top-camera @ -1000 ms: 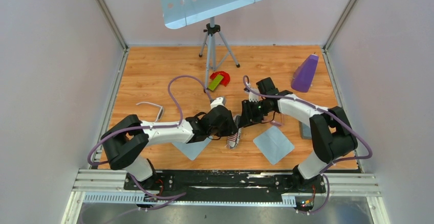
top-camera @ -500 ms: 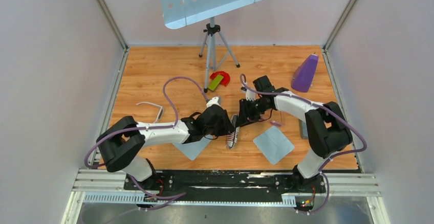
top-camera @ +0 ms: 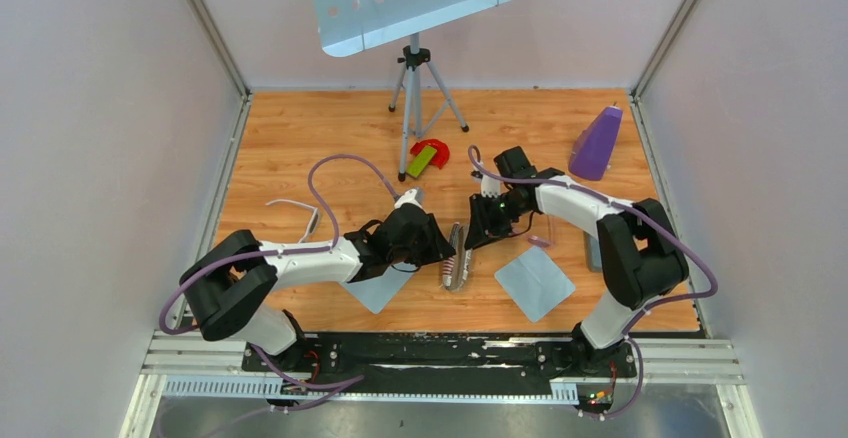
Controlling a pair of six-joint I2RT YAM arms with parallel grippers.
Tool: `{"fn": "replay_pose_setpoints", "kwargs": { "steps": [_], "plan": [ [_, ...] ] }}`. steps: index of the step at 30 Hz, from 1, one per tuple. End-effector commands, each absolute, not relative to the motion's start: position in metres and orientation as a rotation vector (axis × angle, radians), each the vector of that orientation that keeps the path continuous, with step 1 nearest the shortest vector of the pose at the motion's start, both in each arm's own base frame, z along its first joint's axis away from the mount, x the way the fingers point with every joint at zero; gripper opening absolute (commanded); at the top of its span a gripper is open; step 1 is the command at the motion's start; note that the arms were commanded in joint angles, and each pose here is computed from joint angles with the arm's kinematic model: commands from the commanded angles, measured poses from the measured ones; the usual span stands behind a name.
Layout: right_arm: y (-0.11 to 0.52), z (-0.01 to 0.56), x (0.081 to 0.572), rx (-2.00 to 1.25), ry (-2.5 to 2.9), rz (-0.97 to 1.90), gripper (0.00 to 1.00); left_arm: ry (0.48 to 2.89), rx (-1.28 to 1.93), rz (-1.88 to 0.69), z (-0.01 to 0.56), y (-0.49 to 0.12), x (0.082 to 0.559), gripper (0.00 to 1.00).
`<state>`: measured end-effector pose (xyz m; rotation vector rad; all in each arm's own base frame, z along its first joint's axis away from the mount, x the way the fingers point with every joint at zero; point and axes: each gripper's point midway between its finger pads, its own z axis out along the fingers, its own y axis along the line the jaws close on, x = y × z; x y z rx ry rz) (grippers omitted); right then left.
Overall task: Organize the sunglasses
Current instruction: Open the sunglasses case at the center of the board.
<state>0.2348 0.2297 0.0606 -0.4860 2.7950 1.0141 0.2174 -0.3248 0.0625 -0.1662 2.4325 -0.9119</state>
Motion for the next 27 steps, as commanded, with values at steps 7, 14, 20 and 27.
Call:
{"fn": "replay_pose_setpoints", "kwargs": {
  "steps": [7,14,20,27],
  "plan": [
    [0.158,0.006,0.214,-0.565,3.013,0.483,0.30,2.663,-0.188,-0.404,-0.016,-0.234,0.190,0.35],
    [0.159,0.003,0.215,-0.564,3.017,0.484,0.30,2.654,-0.200,-0.411,-0.013,-0.232,0.190,0.36],
    [0.181,0.023,0.219,-0.560,2.939,0.672,0.32,2.587,-0.080,-0.554,0.005,-0.257,0.199,0.59],
    [0.202,0.054,0.218,-0.601,2.811,0.869,0.52,2.491,0.114,-0.484,0.037,-0.274,0.222,0.51]
  ]
}}
